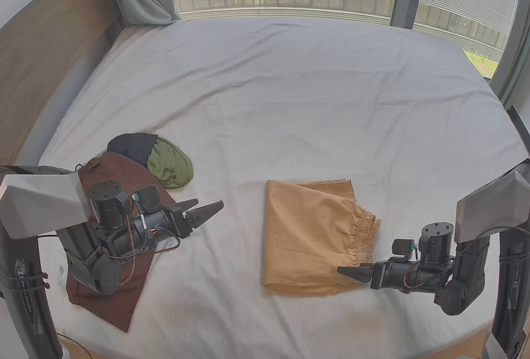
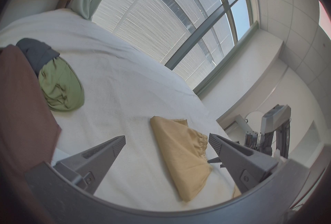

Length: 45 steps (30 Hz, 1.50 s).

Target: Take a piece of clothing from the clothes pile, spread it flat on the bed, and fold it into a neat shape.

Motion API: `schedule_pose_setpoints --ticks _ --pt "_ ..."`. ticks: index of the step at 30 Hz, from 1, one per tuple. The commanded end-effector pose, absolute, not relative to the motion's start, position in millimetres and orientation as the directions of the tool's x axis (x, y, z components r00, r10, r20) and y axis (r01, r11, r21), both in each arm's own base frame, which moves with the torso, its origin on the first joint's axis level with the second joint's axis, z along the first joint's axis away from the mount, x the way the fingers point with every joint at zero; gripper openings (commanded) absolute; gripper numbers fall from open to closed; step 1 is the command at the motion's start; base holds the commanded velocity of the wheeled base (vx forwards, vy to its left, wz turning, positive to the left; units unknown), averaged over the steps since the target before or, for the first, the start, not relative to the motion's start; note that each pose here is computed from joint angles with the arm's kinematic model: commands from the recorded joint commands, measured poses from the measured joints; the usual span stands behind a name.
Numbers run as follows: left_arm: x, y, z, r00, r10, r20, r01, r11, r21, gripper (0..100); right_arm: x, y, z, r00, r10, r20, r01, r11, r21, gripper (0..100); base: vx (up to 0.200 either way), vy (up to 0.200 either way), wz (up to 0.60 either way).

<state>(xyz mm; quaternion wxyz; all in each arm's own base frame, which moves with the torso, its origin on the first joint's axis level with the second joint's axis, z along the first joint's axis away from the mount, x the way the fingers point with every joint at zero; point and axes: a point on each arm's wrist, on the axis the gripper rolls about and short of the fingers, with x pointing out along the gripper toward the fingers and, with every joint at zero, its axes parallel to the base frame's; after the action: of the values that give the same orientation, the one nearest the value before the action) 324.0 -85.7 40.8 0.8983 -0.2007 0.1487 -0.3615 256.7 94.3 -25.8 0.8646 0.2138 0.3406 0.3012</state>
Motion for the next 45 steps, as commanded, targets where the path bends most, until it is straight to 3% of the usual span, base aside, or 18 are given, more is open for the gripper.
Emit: schedule_pose_setpoints --ticks 1,6,10,16,20,25,31,45 --pt "317 -72 41 0.706 -0.694 -0.142 0.589 0.687 -0.426 100 257 94 -37 0.571 0.659 -0.490 -0.353 0.736 0.578 100 0.000 0.000 0.00" --pt "308 -65 41 0.698 -0.698 -0.159 0.632 0.705 -0.322 100 256 94 -37 0.570 0.660 -0.490 -0.354 0.735 0.578 100 0.000 0.000 0.00" --pt "291 -61 34 0.643 -0.739 -0.202 0.704 0.674 -0.223 100 256 96 -39 0.564 0.662 -0.494 -0.357 0.734 0.578 100 0.000 0.000 0.00" --pt "282 -48 31 0.624 -0.749 -0.221 0.756 0.651 -0.070 100 253 92 -22 0.587 0.664 -0.463 -0.377 0.730 0.569 100 0.000 0.000 0.00" --pt "267 -48 38 0.557 -0.805 -0.206 0.810 0.581 -0.081 100 246 80 -5 0.619 0.650 -0.441 -0.396 0.743 0.539 100 0.000 0.000 0.00" --pt "266 -49 41 0.551 -0.810 -0.200 0.816 0.573 -0.074 100 248 62 -11 0.648 0.603 -0.466 -0.399 0.789 0.467 100 0.000 0.000 0.00" --pt "267 -48 42 0.557 -0.807 -0.198 0.814 0.578 -0.067 100 252 56 -36 0.626 0.577 -0.525 -0.368 0.811 0.454 100 0.000 0.000 0.00" --pt "267 -48 41 0.559 -0.805 -0.199 0.812 0.580 -0.067 100 264 77 -48 0.595 0.621 -0.511 -0.350 0.772 0.530 100 0.000 0.000 0.00"
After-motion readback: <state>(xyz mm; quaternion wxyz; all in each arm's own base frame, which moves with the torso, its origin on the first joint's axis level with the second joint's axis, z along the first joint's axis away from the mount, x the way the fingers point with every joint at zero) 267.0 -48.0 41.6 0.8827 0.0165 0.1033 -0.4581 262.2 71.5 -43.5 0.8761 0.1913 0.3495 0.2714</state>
